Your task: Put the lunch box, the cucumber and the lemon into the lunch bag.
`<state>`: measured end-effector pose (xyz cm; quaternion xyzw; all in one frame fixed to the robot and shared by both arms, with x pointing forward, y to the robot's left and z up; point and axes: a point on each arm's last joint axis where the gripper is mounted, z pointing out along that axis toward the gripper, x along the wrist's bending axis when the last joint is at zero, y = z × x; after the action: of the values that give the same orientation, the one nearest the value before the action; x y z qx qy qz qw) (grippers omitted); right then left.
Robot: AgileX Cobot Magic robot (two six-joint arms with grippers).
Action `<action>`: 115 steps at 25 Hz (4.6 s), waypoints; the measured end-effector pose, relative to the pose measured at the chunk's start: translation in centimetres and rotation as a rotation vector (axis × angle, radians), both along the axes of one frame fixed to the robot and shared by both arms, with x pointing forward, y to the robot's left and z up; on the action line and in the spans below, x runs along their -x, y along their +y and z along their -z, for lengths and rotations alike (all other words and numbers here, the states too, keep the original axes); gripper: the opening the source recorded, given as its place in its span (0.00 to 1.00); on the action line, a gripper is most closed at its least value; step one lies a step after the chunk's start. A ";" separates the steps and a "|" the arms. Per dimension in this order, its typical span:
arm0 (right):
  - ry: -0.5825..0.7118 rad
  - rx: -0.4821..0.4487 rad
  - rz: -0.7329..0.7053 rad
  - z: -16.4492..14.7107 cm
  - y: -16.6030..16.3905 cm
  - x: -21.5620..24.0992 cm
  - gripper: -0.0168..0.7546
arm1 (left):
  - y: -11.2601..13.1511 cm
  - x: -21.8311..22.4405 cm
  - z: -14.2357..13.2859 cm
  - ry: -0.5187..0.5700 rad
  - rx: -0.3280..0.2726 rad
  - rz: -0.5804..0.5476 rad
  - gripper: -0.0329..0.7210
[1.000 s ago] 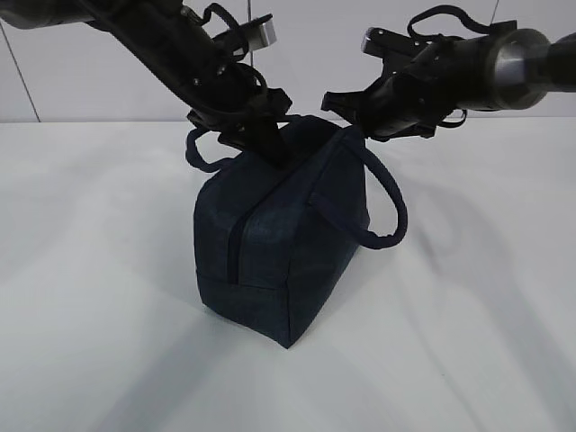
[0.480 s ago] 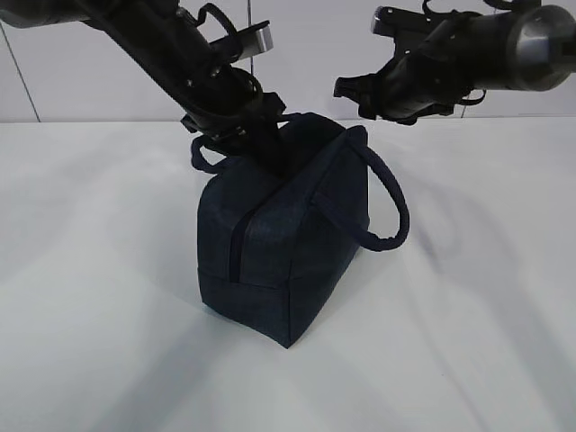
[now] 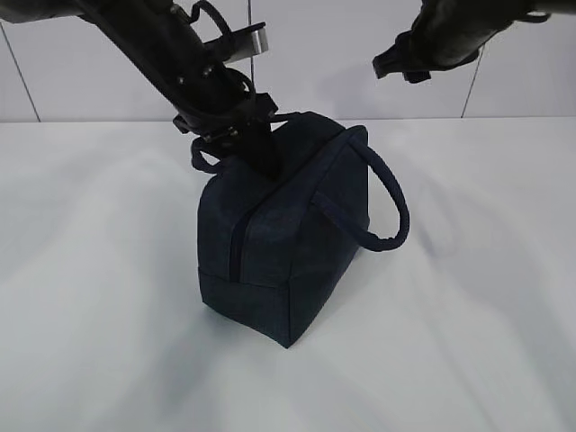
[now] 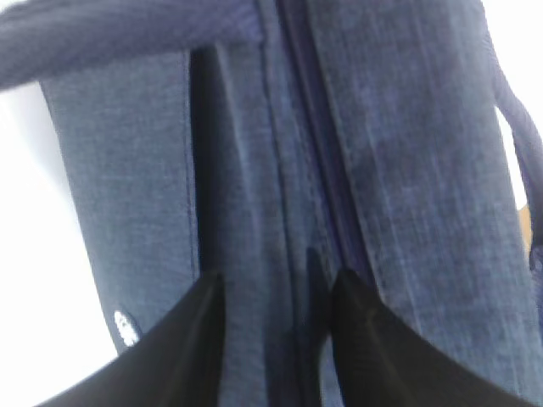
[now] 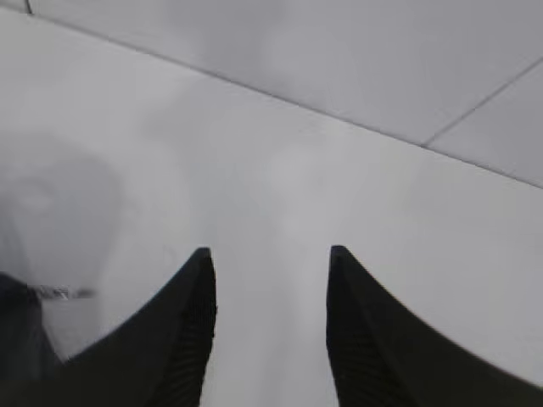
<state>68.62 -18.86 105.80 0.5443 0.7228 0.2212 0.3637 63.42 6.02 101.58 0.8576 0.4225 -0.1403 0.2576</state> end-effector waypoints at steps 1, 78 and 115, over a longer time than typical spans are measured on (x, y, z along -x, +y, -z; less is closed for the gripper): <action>0.025 0.042 -0.005 -0.5 -0.3 0.4 0.45 | 0.1 0.0 0.0 0.002 -0.001 -0.001 0.45; -0.103 -0.251 -0.090 -0.1 -12.8 47.2 0.52 | 23.0 41.1 -5.3 -0.729 0.080 -0.308 0.37; -0.168 -0.248 0.093 1.3 -12.3 45.7 0.52 | 23.4 40.3 -4.0 -0.842 -0.120 -0.701 0.36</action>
<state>22.87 -31.15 104.50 0.5974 0.6310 0.3366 0.3629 23.09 29.41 105.58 0.6606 0.5506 0.3333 0.3865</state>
